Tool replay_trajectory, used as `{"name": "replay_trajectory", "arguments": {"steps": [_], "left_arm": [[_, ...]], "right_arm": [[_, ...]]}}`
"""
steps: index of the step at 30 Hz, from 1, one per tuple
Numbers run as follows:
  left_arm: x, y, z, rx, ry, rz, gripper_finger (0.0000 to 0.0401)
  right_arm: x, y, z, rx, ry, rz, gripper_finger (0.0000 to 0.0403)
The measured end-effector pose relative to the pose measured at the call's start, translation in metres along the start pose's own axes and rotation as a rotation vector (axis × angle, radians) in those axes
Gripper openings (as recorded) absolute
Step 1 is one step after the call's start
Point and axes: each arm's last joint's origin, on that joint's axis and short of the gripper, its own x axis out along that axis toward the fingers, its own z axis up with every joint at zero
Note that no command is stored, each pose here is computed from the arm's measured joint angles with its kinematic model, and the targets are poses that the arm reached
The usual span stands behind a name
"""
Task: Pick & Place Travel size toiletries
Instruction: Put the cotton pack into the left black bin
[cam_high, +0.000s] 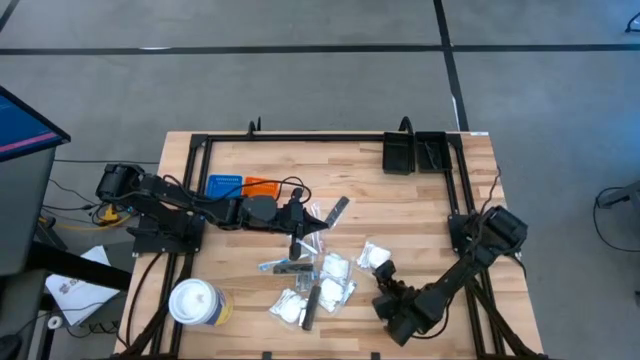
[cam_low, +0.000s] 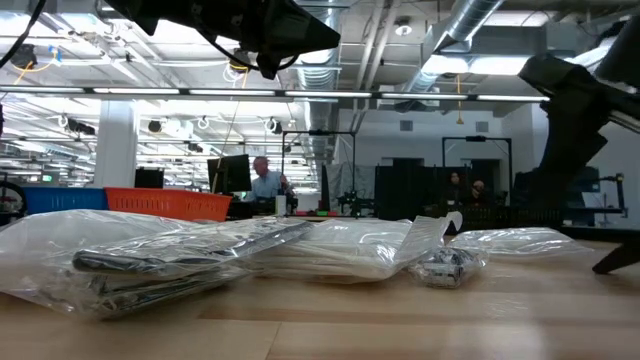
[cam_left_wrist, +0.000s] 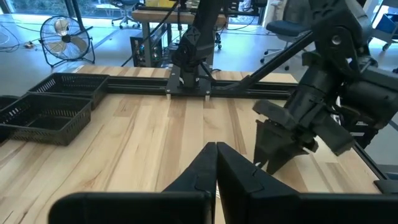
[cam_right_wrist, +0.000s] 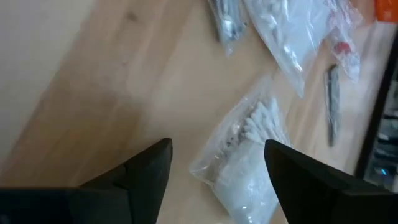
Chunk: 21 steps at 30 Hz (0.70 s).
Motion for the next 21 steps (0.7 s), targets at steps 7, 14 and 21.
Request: {"name": "replay_trajectory", "arguments": {"steps": [7,14,21], "left_arm": [[0.0,0.0,0.0,0.0,0.0,0.0,0.0002],[0.0,0.0,0.0,0.0,0.0,0.0,0.0002],[0.0,0.0,0.0,-0.001,0.0,-0.001,0.0002]], "right_arm": [[0.006,-0.004,-0.013,-0.007,0.1,-0.129,0.0254],[0.015,-0.014,-0.025,0.084,0.2,-0.169,0.0252],[0.024,-0.021,-0.024,0.148,0.198,-0.165,0.0188]]}}
